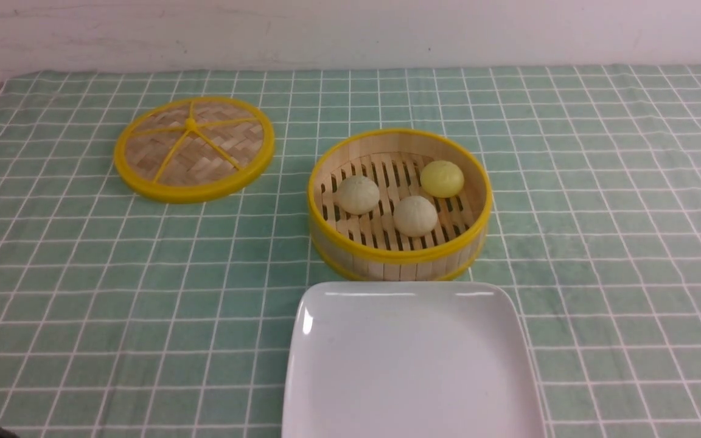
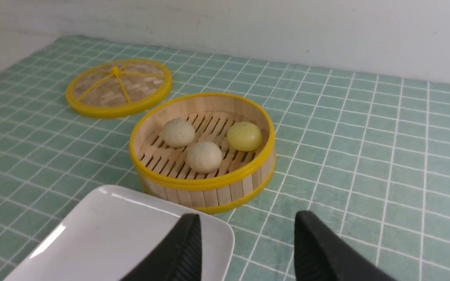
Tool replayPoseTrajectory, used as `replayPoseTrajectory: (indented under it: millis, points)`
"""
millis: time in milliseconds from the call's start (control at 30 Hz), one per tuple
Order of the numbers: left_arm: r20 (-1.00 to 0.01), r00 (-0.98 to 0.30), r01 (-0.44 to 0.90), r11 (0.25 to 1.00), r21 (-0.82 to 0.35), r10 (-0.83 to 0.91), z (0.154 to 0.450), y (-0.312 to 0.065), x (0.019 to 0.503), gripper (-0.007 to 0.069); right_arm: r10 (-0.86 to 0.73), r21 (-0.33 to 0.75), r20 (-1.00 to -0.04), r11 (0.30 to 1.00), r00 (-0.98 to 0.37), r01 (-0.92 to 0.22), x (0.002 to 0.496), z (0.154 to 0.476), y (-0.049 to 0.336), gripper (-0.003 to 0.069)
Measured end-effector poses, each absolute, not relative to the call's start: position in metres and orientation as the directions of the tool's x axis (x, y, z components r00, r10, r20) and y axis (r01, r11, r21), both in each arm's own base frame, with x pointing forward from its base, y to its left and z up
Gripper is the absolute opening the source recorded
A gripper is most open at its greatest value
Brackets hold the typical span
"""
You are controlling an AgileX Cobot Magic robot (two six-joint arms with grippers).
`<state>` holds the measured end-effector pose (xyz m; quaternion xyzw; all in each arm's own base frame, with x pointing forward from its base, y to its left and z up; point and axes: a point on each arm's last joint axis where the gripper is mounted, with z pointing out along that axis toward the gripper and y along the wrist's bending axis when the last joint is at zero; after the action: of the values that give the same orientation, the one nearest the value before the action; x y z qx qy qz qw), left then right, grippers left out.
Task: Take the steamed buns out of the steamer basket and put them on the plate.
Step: Use the right arm to grab the steamed stuffed bun that is closest to it
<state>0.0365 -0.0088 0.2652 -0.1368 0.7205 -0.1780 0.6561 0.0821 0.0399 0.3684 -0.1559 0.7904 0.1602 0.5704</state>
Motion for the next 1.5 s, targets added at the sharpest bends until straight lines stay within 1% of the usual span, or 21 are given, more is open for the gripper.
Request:
replayPoseTrajectory:
  millis: [100,167,267,300,367,400,500,600,700,833,867,967,1033,1100,1167,1233,1300,1367,1500]
  points:
    - [-0.902,-0.147,0.051,0.907,-0.417,-0.406,0.28,-0.011,0.04,0.0545,-0.169,0.031,-0.923,0.863,-0.347,-0.504,0.111,0.383,0.049,0.0344]
    - [-0.916,-0.179,0.066,0.925,-0.375,-0.359,0.29,-0.013,0.045,0.0545,-0.233,0.007,-0.902,0.833,-0.363,-0.553,0.13,0.393,0.055,0.0344]
    - [-0.931,-0.231,0.095,0.946,-0.31,-0.282,0.304,-0.016,0.059,0.0545,-0.298,0.004,-0.864,0.801,-0.405,-0.598,0.164,0.401,0.063,0.0345]
    - [-0.931,-0.243,0.096,0.948,-0.303,-0.273,0.305,-0.016,0.062,0.0544,-0.3,0.003,-0.864,0.801,-0.406,-0.599,0.167,0.401,0.063,0.0345]
    - [-0.935,-0.275,0.12,0.957,-0.263,-0.222,0.312,-0.017,0.074,0.0545,-0.343,-0.014,-0.845,0.781,-0.41,-0.625,0.192,0.407,0.068,0.0345]
    - [-0.934,-0.28,0.12,0.958,-0.261,-0.22,0.313,-0.017,0.076,0.0545,-0.349,-0.014,-0.841,0.779,-0.414,-0.627,0.194,0.405,0.068,0.0345]
    - [-0.929,-0.31,0.141,0.957,-0.254,-0.201,0.317,-0.019,0.09,0.0544,-0.431,-0.076,-0.818,0.737,-0.38,-0.671,0.228,0.406,0.074,0.0345]
    - [-0.926,-0.308,0.153,0.95,-0.273,-0.217,0.318,-0.02,0.099,0.0544,-0.477,-0.099,-0.794,0.712,-0.376,-0.695,0.262,0.4,0.079,0.0345]
    - [-0.928,-0.298,0.163,0.946,-0.282,-0.225,0.319,-0.021,0.103,0.0544,-0.502,-0.094,-0.767,0.703,-0.399,-0.705,0.287,0.391,0.082,0.0345]
    - [-0.934,-0.278,0.19,0.941,-0.281,-0.223,0.321,-0.023,0.106,0.0544,-0.547,-0.083,-0.723,0.675,-0.423,-0.733,0.335,0.38,0.09,0.0345]
    - [-0.934,-0.277,0.192,0.94,-0.283,-0.225,0.322,-0.023,0.106,0.0544,-0.549,-0.083,-0.721,0.675,-0.423,-0.734,0.337,0.38,0.09,0.0345]
    - [-0.927,-0.272,0.203,0.927,-0.317,-0.257,0.323,-0.024,0.106,0.0544,-0.579,-0.09,-0.706,0.646,-0.409,-0.758,0.364,0.375,0.095,0.0345]
    - [-0.925,-0.272,0.206,0.923,-0.326,-0.266,0.323,-0.025,0.105,0.0544,-0.615,-0.09,-0.683,0.606,-0.394,-0.79,0.379,0.372,0.099,0.0345]
    - [-0.924,-0.274,0.208,0.922,-0.326,-0.265,0.323,-0.025,0.105,0.0544,-0.644,-0.082,-0.657,0.578,-0.392,-0.812,0.386,0.365,0.102,0.0345]
    - [-0.924,-0.277,0.21,0.922,-0.327,-0.265,0.323,-0.025,0.105,0.0544,-0.699,-0.067,-0.607,0.52,-0.379,-0.852,0.398,0.353,0.113,0.0345]
    - [-0.924,-0.277,0.21,0.921,-0.327,-0.264,0.323,-0.025,0.105,0.0544,-0.716,-0.065,-0.59,0.501,-0.372,-0.863,0.401,0.349,0.118,0.0345]
    - [-0.923,-0.281,0.213,0.921,-0.326,-0.262,0.323,-0.026,0.105,0.0544,-0.755,-0.076,-0.557,0.461,-0.346,-0.884,0.408,0.34,0.132,0.0347]
    - [-0.923,-0.284,0.215,0.92,-0.327,-0.261,0.322,-0.026,0.105,0.0544,-0.774,-0.085,-0.541,0.44,-0.33,-0.894,0.411,0.335,0.141,0.0347]
    - [-0.921,-0.296,0.222,0.919,-0.325,-0.254,0.322,-0.027,0.104,0.0544,-0.826,-0.144,-0.492,0.39,-0.276,-0.909,0.417,0.315,0.168,0.0347]
